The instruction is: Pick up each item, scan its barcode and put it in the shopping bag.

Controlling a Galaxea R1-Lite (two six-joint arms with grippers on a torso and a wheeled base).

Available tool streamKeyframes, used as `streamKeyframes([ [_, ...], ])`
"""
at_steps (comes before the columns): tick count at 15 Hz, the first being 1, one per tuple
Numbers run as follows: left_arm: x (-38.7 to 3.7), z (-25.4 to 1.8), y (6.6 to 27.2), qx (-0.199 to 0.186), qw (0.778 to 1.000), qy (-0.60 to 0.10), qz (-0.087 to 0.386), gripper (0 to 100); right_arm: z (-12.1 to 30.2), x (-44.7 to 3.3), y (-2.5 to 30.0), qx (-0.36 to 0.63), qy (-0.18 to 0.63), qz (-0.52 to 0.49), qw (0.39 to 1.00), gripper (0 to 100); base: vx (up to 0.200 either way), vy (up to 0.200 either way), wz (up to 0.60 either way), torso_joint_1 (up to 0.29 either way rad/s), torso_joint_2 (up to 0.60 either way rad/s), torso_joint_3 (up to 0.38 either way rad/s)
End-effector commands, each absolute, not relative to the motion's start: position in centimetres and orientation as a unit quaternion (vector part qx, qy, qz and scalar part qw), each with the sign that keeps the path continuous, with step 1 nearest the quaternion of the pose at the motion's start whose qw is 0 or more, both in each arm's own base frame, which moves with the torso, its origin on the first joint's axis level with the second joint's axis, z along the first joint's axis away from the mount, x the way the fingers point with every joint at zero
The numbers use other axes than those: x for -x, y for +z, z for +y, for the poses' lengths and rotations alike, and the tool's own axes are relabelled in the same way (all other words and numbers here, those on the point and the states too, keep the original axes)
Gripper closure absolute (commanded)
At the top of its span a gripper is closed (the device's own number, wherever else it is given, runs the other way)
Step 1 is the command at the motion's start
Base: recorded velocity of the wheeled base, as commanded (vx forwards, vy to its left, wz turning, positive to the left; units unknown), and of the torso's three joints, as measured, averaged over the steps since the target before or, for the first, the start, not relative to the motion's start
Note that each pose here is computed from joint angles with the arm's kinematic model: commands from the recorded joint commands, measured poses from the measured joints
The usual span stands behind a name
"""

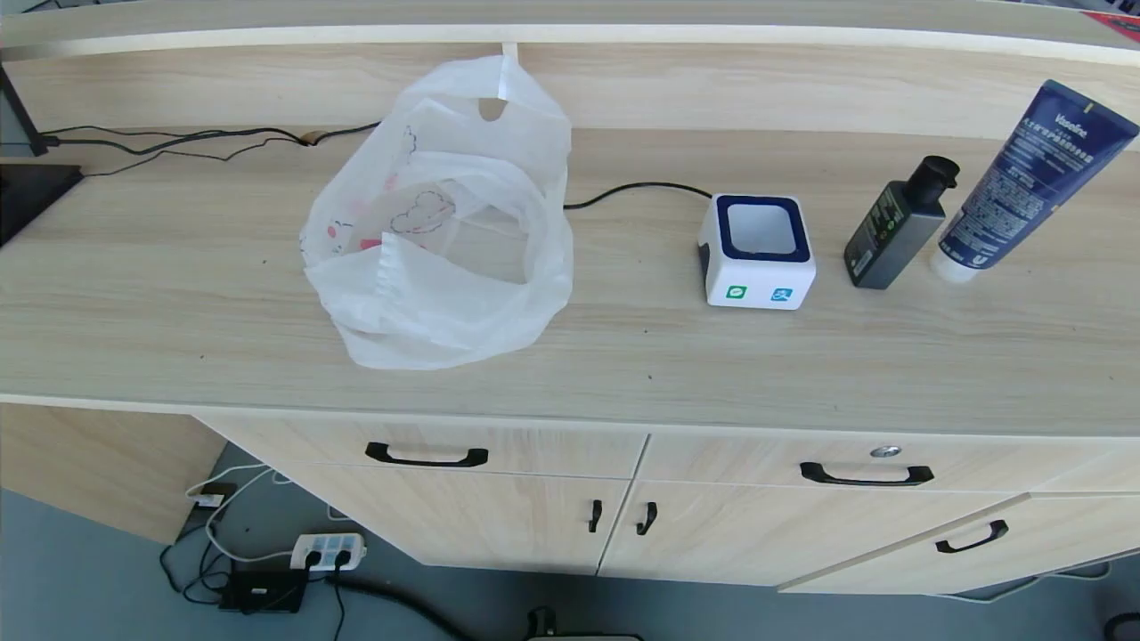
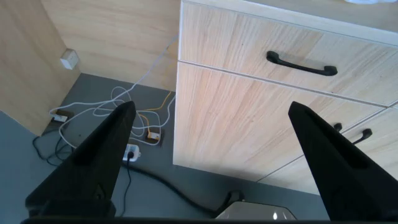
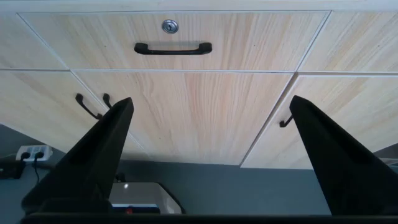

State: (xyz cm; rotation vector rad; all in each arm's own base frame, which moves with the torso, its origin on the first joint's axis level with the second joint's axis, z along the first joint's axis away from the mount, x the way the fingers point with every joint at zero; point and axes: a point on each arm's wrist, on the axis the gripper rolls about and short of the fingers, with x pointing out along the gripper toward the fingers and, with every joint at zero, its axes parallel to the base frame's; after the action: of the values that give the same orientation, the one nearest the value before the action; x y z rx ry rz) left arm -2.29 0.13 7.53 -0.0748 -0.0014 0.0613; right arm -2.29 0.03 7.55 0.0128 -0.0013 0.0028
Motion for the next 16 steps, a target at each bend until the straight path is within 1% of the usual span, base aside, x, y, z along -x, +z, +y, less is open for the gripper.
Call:
streamKeyframes([
  [1,2.3,0.1,7.5,0.038,0.999,0.031,0.0,0,0.0,2.3,7.5,-0.006,0.002,0.0,1.0,0,0.0,0.0,0.0,0.0,0.0,0.0],
  [6,2.3,0.1,7.5,0.038,0.999,0.031,0.0,0,0.0,2.3,7.6,-0.002,0.002,-0.001,1.0,0,0.0,0.0,0.0,0.0,0.0,0.0],
  [7,2.3,0.1,7.5,0.038,0.999,0.031,0.0,0,0.0,2.0,7.6,0.008,0.002,0.016,1.0,0,0.0,0.0,0.0,0.0,0.0,0.0],
  [12,2.3,0.1,7.5,0.038,0.999,0.031,0.0,0,0.0,2.3,7.6,0.008,0.002,-0.001,1.0,0,0.0,0.0,0.0,0.0,0.0,0.0],
  [13,2.3,0.1,7.5,0.038,0.999,0.031,0.0,0,0.1,2.3,7.9,0.011,0.008,-0.013,1.0,0,0.0,0.0,0.0,0.0,0.0,0.0],
  [14,2.3,0.1,7.5,0.038,0.999,0.031,0.0,0,0.1,3.3,11.7,0.009,0.014,-0.082,0.996,0,0.0,0.0,0.0,0.0,0.0,0.0],
  [15,2.3,0.1,7.5,0.038,0.999,0.031,0.0,0,0.1,3.8,14.6,0.01,0.014,-0.096,0.995,0,0.0,0.0,0.0,0.0,0.0,0.0],
  [16,2.3,0.1,7.5,0.038,0.999,0.031,0.0,0,0.1,4.4,18.1,0.012,0.018,-0.114,0.993,0,0.0,0.0,0.0,0.0,0.0,0.0],
])
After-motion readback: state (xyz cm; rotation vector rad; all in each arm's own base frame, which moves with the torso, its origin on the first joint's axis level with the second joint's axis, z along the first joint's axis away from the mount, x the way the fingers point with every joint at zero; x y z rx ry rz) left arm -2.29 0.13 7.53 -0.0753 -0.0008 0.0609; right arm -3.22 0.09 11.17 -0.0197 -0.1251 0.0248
